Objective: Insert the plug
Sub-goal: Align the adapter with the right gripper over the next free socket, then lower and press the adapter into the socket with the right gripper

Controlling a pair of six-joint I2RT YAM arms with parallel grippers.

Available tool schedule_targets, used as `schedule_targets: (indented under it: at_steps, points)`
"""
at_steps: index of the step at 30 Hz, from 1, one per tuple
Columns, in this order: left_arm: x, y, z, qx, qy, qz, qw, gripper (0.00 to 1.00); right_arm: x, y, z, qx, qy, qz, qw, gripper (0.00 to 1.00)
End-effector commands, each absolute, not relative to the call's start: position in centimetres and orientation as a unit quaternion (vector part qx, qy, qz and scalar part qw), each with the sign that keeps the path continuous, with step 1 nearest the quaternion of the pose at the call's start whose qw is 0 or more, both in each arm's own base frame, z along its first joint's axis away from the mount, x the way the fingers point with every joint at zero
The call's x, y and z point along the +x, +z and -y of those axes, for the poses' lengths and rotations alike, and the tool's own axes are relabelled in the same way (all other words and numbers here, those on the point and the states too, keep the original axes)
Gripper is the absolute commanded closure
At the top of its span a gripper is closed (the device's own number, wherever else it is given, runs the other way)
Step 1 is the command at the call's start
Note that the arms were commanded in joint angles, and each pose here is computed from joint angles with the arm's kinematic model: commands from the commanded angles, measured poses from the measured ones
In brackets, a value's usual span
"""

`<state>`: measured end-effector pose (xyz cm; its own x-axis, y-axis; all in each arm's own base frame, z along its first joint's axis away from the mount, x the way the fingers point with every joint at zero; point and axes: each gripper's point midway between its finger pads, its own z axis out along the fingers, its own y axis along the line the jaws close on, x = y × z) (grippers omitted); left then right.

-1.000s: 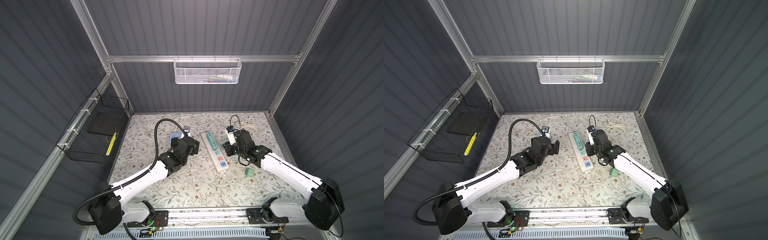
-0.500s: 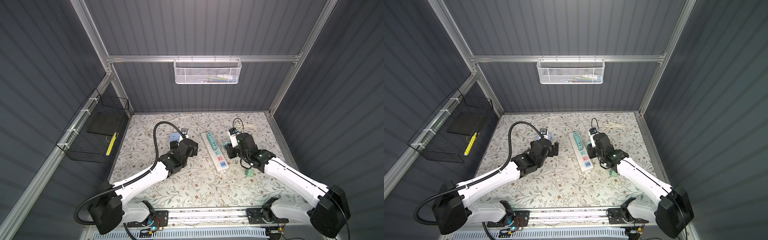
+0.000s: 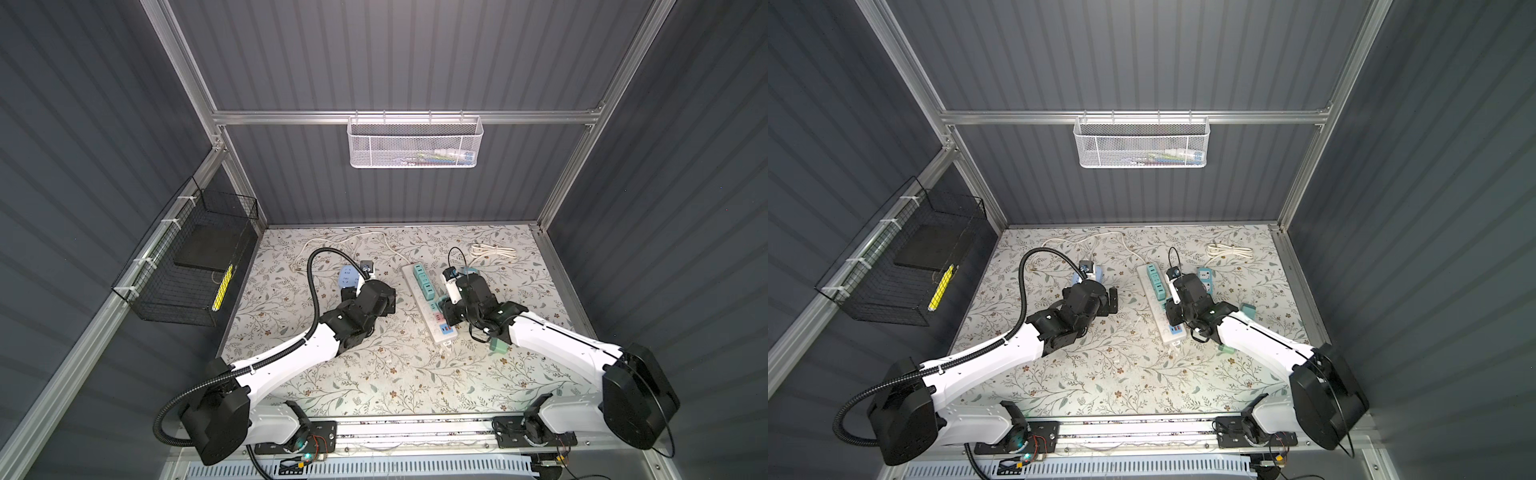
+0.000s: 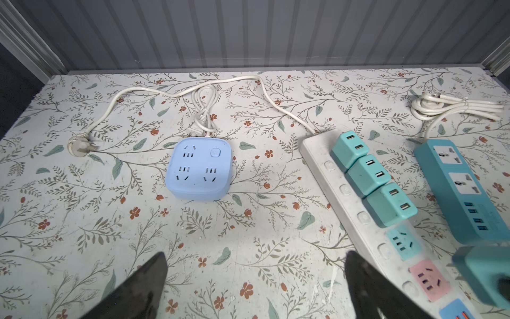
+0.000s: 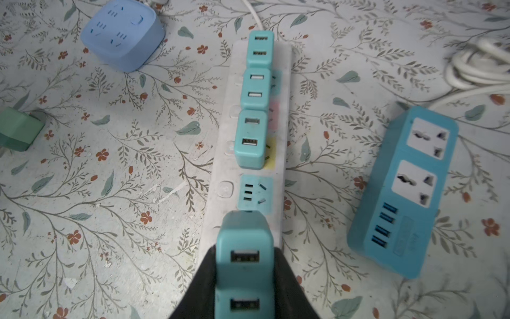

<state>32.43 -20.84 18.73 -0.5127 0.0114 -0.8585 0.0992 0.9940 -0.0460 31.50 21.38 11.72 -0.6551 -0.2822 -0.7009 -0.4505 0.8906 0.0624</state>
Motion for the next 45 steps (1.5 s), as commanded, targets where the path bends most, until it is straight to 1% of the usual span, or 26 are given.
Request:
schedule_targets:
  at_steps: [1,14,23,34,45]
  points:
    - [32.5,17.7,21.1,0.022,-0.056,-0.872,0.485,0.00,32.9,13.0,-23.0,-0.202,0.134,-0.890,0.387,0.88]
    - [32.7,17.2,21.5,0.031,-0.055,-0.874,0.482,0.00,35.0,10.8,-23.7,-0.209,0.103,-0.898,0.372,0.89]
    - [32.6,17.3,21.2,0.028,-0.056,-0.874,0.482,0.00,34.7,9.0,-22.7,-0.208,0.079,-0.908,0.354,0.89]
    - [32.6,17.0,21.3,0.025,-0.063,-0.876,0.478,0.00,34.5,8.1,-21.5,-0.209,0.052,-0.914,0.343,0.89]
    - [32.5,17.0,21.2,0.024,-0.063,-0.876,0.478,0.00,34.4,7.7,-22.1,-0.208,0.079,-0.918,0.328,0.89]
